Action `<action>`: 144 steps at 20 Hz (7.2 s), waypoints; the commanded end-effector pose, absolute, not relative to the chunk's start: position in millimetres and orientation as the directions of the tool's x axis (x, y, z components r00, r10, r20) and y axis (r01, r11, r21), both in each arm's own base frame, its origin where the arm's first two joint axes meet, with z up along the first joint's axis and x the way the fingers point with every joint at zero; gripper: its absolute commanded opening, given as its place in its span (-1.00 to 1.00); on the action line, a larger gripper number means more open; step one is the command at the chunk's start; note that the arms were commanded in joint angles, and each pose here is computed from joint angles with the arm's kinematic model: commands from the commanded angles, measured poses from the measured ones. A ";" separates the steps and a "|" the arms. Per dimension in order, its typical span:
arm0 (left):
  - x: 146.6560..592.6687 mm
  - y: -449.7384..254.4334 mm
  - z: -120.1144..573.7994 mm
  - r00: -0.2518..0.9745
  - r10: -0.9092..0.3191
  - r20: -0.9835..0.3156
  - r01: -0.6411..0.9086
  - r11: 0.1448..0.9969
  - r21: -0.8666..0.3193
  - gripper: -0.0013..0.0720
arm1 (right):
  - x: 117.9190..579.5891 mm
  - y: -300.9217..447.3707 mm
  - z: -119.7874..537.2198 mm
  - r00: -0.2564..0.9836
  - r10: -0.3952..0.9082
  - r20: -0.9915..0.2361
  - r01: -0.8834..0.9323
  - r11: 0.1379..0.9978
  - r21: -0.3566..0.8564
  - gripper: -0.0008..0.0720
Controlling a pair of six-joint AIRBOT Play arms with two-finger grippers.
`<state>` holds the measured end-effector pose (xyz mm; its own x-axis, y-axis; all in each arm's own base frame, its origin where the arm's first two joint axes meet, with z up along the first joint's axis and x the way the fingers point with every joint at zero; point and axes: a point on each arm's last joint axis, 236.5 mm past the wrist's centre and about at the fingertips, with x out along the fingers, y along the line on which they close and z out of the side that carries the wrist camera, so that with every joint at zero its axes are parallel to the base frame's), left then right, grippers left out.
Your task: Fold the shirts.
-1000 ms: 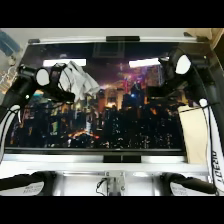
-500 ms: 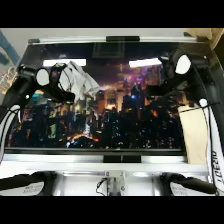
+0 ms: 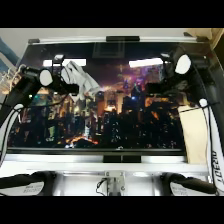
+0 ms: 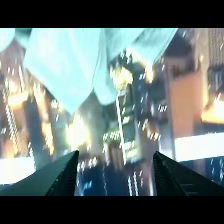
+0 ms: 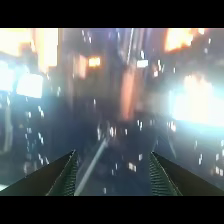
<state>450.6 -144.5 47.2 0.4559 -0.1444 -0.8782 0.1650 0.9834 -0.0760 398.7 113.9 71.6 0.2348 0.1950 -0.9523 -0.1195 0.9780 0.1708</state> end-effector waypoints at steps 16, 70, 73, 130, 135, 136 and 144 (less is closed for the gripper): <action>596.8 -72.3 -42.6 0.420 -0.186 -0.888 -0.098 0.964 -0.248 -0.85 | 412.1 140.5 72.1 0.264 0.301 -0.916 -0.113 0.953 0.280 0.58; 469.7 -203.3 -27.8 0.305 -0.511 -0.804 0.010 0.846 -0.533 -0.85 | 308.2 163.7 -86.1 -0.197 0.399 -0.895 -0.026 0.911 0.412 -0.75; 492.5 -188.6 104.2 0.527 -0.481 -0.701 0.288 0.877 -0.385 -0.85 | 349.4 139.8 14.2 0.069 0.316 -0.946 -0.257 0.922 0.289 -0.75; 275.7 -146.4 -114.3 0.027 -0.505 -0.863 -0.265 0.829 -0.493 0.69 | 234.6 129.5 -63.3 -0.031 0.491 -0.870 0.096 0.868 0.487 0.82; 287.9 -147.7 -111.4 0.072 -0.495 -0.866 -0.221 0.839 -0.498 -0.85 | 229.5 172.8 -87.4 -0.085 0.505 -0.859 0.054 0.863 0.502 0.82; 290.5 -147.7 -107.8 0.083 -0.496 -0.864 -0.214 0.838 -0.502 -0.85 | 229.9 183.4 -94.8 -0.092 0.514 -0.853 0.061 0.858 0.511 0.82; 304.3 -140.3 -72.7 0.166 -0.508 -0.845 -0.121 0.840 -0.528 -0.85 | 269.0 257.0 -78.9 0.042 0.675 -0.737 0.060 0.735 0.676 -0.75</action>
<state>298.0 -143.6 -90.0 0.1334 -0.4953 -0.8584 -0.1658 0.8428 -0.5120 247.1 232.3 -98.7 -0.0345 0.6073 -0.7938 0.1046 0.7921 0.6014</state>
